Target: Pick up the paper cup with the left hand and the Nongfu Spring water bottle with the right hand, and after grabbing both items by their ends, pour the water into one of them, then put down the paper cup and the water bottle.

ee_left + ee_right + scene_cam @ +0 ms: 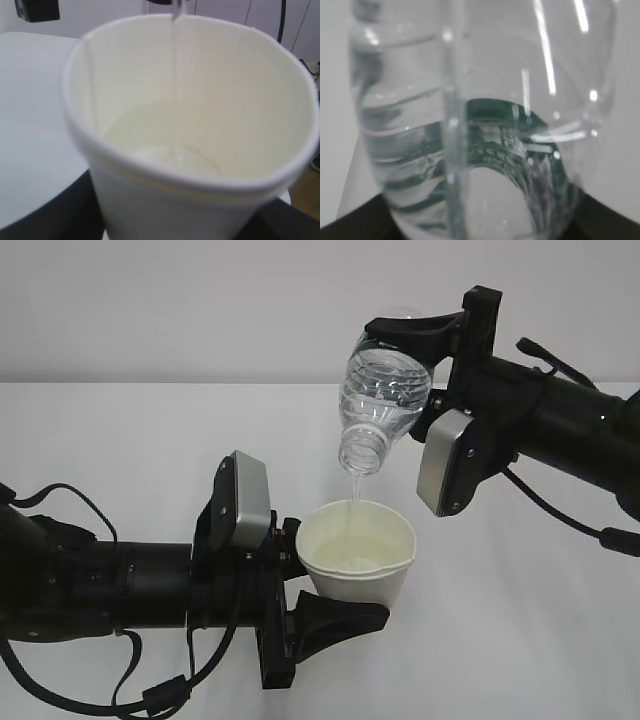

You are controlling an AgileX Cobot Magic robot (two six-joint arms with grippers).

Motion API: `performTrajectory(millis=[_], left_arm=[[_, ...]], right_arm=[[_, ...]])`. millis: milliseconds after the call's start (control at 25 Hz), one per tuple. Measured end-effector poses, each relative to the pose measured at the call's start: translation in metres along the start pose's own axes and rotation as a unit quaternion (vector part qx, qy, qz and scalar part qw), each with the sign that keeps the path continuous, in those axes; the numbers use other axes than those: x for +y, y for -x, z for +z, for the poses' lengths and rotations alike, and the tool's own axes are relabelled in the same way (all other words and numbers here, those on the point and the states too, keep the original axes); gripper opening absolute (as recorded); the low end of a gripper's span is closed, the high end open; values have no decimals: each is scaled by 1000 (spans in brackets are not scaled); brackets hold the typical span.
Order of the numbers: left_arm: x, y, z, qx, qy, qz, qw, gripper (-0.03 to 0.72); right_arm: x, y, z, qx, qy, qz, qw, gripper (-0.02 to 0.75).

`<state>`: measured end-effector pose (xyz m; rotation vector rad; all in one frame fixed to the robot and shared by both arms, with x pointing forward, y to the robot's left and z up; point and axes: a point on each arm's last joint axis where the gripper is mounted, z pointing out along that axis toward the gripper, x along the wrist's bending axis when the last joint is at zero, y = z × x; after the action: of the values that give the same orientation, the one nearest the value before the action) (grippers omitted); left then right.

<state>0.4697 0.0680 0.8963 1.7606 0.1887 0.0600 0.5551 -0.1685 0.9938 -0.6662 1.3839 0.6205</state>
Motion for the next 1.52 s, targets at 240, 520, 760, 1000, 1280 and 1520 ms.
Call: performTrajectory(millis=[240, 520, 760, 1000, 1280, 1520], left_arm=[[0, 0, 0, 0, 0, 0, 1000, 453], [0, 0, 0, 0, 0, 0, 1000, 453], [0, 0, 0, 0, 0, -1, 1000, 453], [0, 0, 0, 0, 0, -1, 1000, 453], [0, 0, 0, 0, 0, -1, 1000, 453], [0, 0, 0, 0, 0, -1, 1000, 453]], right_arm=[[0, 0, 0, 0, 0, 0, 1000, 438], [0, 0, 0, 0, 0, 0, 1000, 438], [0, 0, 0, 0, 0, 0, 1000, 438], [0, 0, 0, 0, 0, 0, 1000, 438], [0, 0, 0, 0, 0, 0, 1000, 438], [0, 0, 0, 0, 0, -1, 1000, 438]])
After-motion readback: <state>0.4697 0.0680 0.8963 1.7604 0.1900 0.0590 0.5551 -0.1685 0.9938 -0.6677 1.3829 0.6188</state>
